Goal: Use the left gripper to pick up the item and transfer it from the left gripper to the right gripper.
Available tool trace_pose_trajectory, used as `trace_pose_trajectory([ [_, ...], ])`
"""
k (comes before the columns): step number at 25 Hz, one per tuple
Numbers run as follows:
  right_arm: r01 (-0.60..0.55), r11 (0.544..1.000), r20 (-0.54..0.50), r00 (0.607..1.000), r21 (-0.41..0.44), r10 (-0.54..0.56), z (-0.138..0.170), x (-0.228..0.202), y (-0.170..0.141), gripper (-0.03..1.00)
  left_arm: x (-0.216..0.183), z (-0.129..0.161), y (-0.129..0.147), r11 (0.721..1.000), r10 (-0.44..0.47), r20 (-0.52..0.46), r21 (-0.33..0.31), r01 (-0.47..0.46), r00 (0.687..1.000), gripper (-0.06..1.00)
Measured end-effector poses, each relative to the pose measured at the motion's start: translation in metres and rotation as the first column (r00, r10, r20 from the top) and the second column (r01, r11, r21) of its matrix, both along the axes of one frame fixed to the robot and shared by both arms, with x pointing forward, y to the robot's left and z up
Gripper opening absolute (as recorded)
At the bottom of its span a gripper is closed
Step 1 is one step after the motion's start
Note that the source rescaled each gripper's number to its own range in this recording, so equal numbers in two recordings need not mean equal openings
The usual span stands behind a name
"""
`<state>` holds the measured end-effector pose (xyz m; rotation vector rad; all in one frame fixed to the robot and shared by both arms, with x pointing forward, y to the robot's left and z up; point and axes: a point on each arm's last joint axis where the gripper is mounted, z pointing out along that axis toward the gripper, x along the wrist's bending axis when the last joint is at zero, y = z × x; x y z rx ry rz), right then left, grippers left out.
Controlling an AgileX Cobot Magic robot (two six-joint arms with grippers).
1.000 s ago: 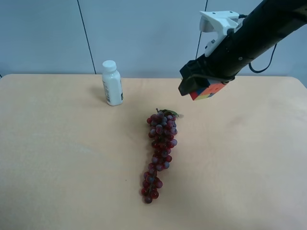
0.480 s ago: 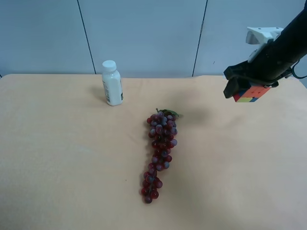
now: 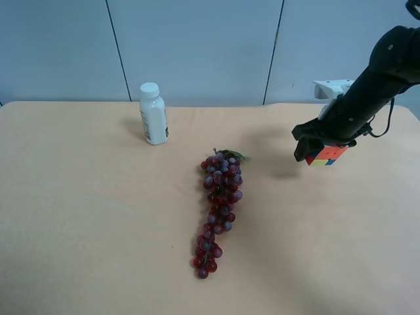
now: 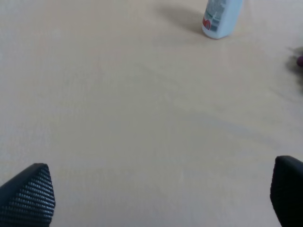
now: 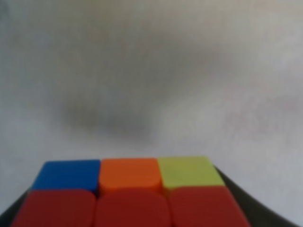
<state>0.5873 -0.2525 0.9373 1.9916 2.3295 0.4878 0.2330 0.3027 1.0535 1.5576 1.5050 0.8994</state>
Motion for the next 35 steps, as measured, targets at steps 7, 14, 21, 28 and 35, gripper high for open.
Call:
trace_pose_trajectory([
  [7,-0.006,1.000,-0.022,1.000,-0.008,0.006,-0.017,0.004,0.000,0.01,0.000,0.000,0.000,1.000,0.000,0.000,-0.001,0.000,1.000,0.81],
  [14,-0.018,1.000,-0.029,0.999,-0.014,0.018,-0.018,0.003,0.000,0.67,0.000,0.000,0.000,1.000,0.000,0.000,0.000,0.000,1.000,0.81],
  [21,-0.017,1.000,-0.028,0.999,-0.013,0.017,-0.018,0.003,0.000,0.98,0.000,0.000,0.000,1.000,0.000,0.000,0.000,0.000,1.000,0.81],
  [28,0.009,1.000,0.052,0.999,0.010,-0.010,0.024,-0.005,0.000,0.98,0.000,0.000,0.000,1.000,0.000,0.000,-0.001,0.000,1.000,0.81],
  [35,0.007,0.999,0.187,0.982,0.047,-0.016,0.103,-0.040,-0.001,0.98,0.000,0.000,0.000,1.000,0.000,0.000,-0.001,0.000,1.000,0.81],
])
